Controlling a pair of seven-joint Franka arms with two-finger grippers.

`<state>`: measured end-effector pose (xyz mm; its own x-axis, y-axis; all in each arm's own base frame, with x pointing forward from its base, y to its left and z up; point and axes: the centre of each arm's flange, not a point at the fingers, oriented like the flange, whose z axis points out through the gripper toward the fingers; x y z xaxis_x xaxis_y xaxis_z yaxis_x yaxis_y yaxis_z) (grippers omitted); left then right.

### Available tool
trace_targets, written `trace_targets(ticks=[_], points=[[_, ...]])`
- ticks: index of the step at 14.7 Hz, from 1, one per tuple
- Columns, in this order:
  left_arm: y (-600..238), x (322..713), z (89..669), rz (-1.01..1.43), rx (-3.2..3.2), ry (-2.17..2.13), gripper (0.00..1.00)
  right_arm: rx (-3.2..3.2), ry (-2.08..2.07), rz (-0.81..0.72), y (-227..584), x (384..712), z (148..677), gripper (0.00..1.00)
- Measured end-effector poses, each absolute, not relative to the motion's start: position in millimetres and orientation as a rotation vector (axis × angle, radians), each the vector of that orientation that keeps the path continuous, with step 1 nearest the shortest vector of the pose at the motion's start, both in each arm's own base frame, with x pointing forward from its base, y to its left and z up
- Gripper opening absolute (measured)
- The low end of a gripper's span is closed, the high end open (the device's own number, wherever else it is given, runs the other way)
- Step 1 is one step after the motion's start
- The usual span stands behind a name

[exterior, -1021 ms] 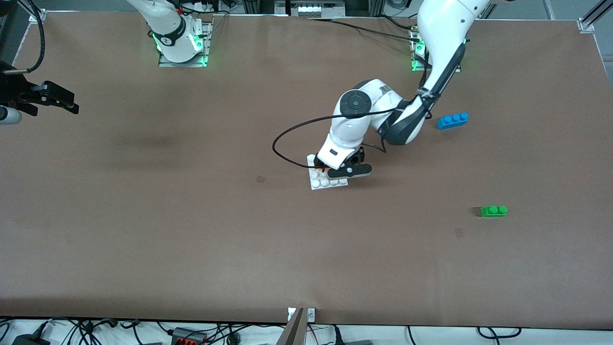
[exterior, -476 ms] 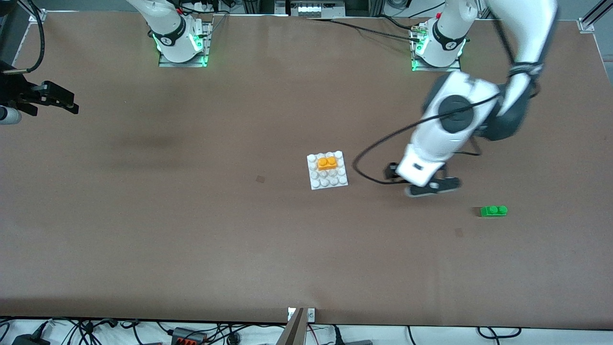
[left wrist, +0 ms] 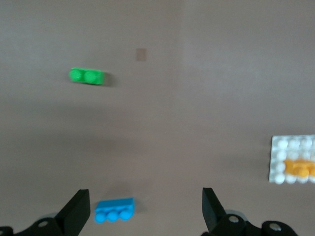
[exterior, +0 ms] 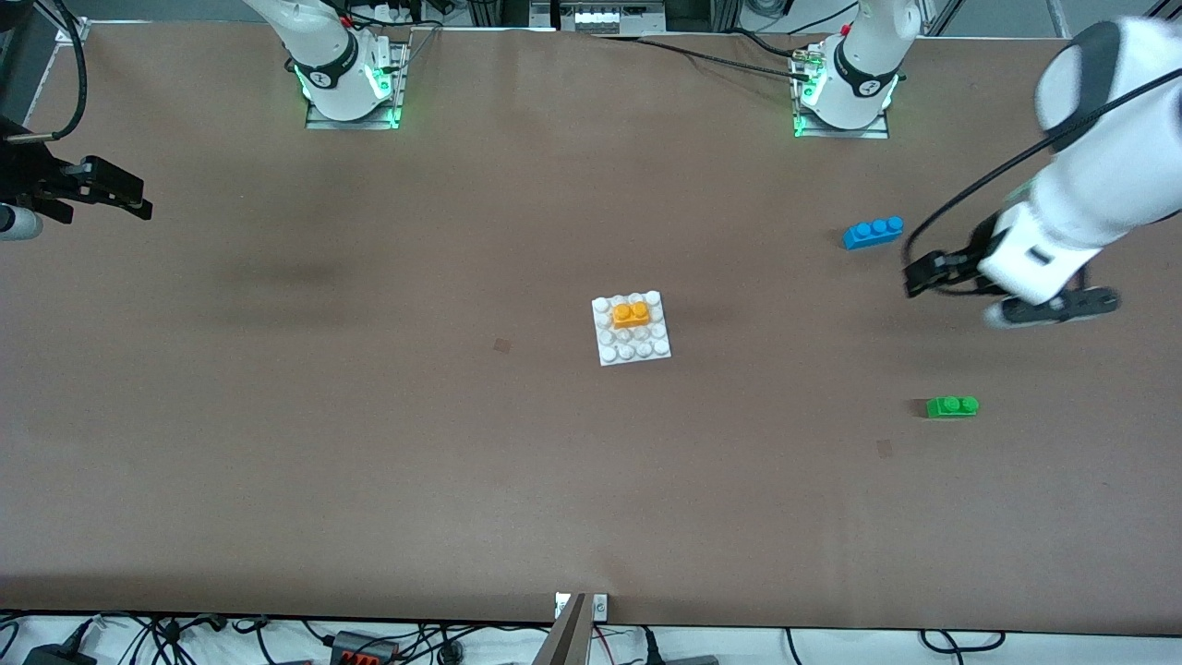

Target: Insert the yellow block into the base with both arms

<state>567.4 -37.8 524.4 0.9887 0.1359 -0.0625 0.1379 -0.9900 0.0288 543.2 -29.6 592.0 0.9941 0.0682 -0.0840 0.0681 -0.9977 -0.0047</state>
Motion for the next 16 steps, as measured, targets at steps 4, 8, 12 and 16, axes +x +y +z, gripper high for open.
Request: trace_targets(ticks=[4,8,12,16], points=[[-32.7,554.0,552.4,-0.159,3.099,0.181,1.0,-3.129,-0.108,0.187,-28.8,539.1,589.4,1.0],[-33.8,553.7,552.6,-0.174,3.101,0.174,1.0,-3.127,-0.113,0.2,-26.8,538.1,589.1,1.0],[-28.6,555.5,548.9,-0.184,3.103,0.168,1.0,-3.127,-0.116,0.198,-25.9,538.1,590.4,1.0],[-32.7,555.4,549.7,-0.182,3.104,0.151,1.0,-3.127,-0.116,0.2,-25.7,537.9,590.7,1.0]])
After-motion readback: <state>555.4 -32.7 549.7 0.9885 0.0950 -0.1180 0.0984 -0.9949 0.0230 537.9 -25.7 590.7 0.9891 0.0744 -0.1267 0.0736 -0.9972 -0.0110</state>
